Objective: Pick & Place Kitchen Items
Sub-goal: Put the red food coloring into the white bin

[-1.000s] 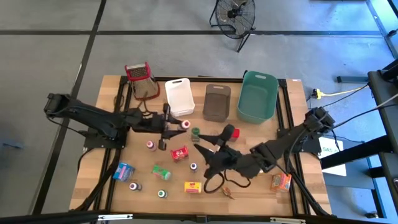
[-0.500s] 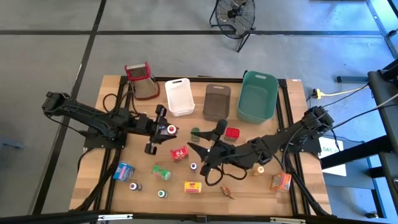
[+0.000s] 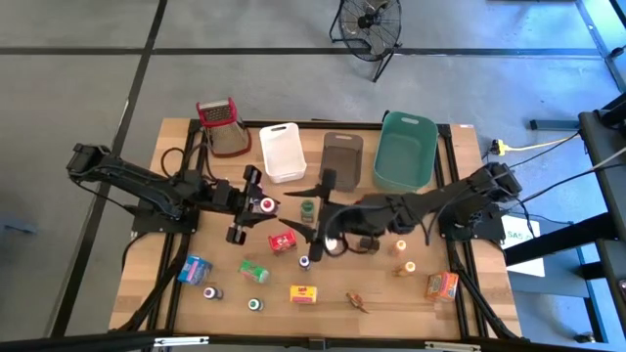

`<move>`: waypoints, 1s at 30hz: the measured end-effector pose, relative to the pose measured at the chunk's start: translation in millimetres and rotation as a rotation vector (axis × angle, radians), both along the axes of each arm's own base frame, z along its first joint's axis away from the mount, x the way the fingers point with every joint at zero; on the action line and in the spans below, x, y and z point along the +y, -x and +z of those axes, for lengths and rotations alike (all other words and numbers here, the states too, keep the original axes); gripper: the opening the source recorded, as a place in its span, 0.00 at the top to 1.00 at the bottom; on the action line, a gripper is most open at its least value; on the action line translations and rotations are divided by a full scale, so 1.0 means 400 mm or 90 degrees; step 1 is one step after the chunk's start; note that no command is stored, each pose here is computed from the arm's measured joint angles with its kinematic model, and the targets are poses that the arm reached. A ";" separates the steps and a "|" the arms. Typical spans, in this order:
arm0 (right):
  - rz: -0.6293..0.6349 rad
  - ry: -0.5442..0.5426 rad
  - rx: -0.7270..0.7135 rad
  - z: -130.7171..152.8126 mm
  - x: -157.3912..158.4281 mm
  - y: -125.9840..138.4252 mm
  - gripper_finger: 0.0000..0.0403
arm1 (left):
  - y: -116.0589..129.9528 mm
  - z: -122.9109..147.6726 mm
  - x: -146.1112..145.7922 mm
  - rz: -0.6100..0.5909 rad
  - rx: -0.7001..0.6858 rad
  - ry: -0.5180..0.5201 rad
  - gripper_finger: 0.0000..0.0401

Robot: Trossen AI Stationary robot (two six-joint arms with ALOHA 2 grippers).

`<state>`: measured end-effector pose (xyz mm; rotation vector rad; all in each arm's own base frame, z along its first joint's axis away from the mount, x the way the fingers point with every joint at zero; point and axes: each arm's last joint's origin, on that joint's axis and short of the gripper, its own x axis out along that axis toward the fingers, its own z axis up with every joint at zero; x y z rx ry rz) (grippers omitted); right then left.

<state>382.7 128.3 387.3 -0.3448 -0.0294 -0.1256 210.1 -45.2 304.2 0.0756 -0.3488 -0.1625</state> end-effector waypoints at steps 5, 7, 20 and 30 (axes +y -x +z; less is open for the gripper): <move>0.047 -0.027 0.002 -0.006 -0.028 -0.016 0.37 | -0.006 -0.005 -0.001 0.001 0.006 -0.001 0.69; 0.073 -0.040 0.002 -0.006 -0.035 -0.019 0.38 | -0.009 -0.009 0.001 0.003 0.014 -0.003 0.69; 0.074 -0.020 0.020 -0.066 -0.044 -0.072 0.39 | -0.027 -0.018 0.004 0.011 0.004 -0.001 0.69; 0.072 -0.018 0.018 -0.066 -0.045 -0.072 0.49 | -0.030 -0.023 0.003 0.010 0.012 -0.003 0.69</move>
